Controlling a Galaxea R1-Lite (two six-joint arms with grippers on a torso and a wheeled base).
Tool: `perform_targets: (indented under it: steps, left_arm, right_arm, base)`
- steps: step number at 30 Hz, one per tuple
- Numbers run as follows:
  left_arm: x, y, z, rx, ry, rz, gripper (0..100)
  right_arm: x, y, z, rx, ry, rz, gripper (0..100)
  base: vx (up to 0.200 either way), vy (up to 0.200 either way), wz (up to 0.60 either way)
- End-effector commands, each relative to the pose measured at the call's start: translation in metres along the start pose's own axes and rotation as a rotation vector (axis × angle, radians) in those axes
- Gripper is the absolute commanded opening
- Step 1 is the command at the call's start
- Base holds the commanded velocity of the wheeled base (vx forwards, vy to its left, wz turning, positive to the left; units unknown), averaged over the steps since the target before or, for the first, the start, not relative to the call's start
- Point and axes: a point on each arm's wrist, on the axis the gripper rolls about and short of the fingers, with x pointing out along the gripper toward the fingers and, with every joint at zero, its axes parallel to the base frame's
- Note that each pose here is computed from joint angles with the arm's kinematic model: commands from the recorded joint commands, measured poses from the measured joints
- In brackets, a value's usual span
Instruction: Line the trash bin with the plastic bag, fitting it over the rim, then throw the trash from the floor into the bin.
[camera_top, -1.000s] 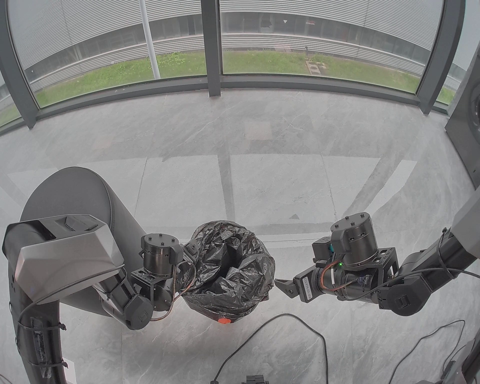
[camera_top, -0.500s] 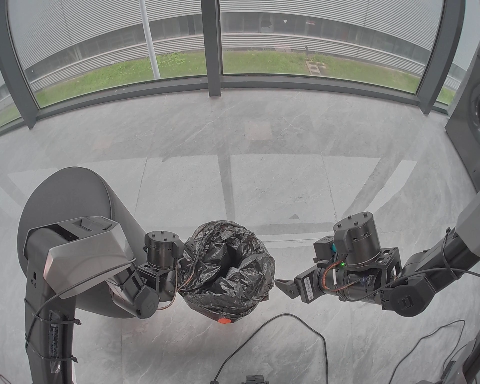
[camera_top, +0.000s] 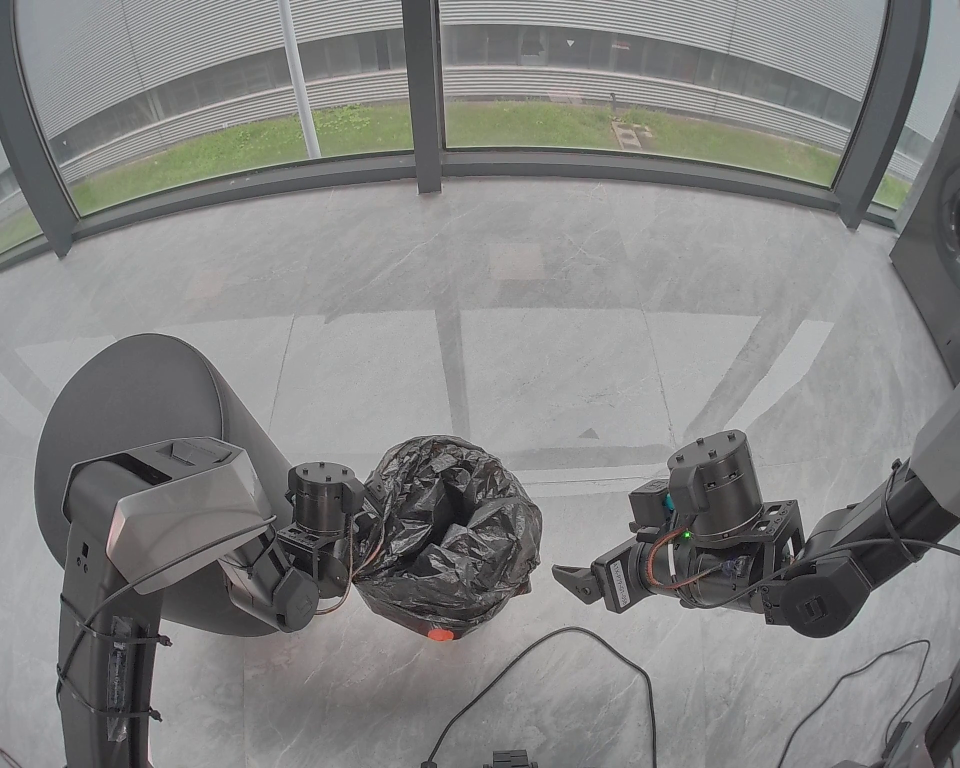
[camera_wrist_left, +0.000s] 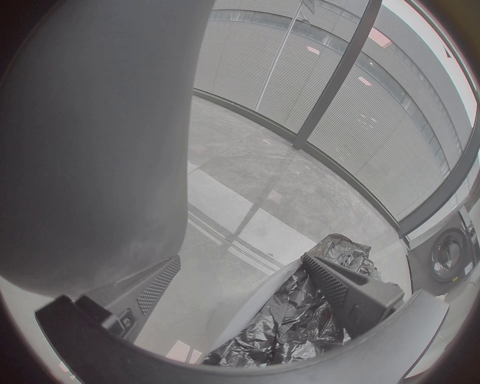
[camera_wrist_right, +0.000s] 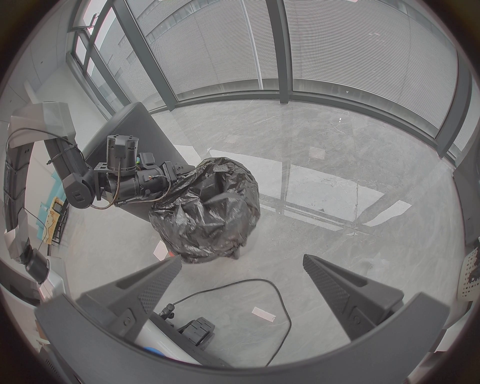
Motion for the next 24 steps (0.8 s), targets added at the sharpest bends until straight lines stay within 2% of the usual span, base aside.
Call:
perform_targets:
  steps: [1, 24]
  left_arm:
    - [0.002, 0.005, 0.004, -0.002, -0.004, 0.017, 100]
    - [-0.005, -0.004, 0.012, -0.017, -0.025, -0.012, 100]
  right_arm:
    - [0.001, 0.000, -0.002, -0.001, 0.007, 0.001, 100]
    - [0.000, 0.002, -0.002, -0.004, 0.007, 0.005, 100]
  base:
    - [0.000, 0.000, 0.00]
    - [0.000, 0.000, 0.00]
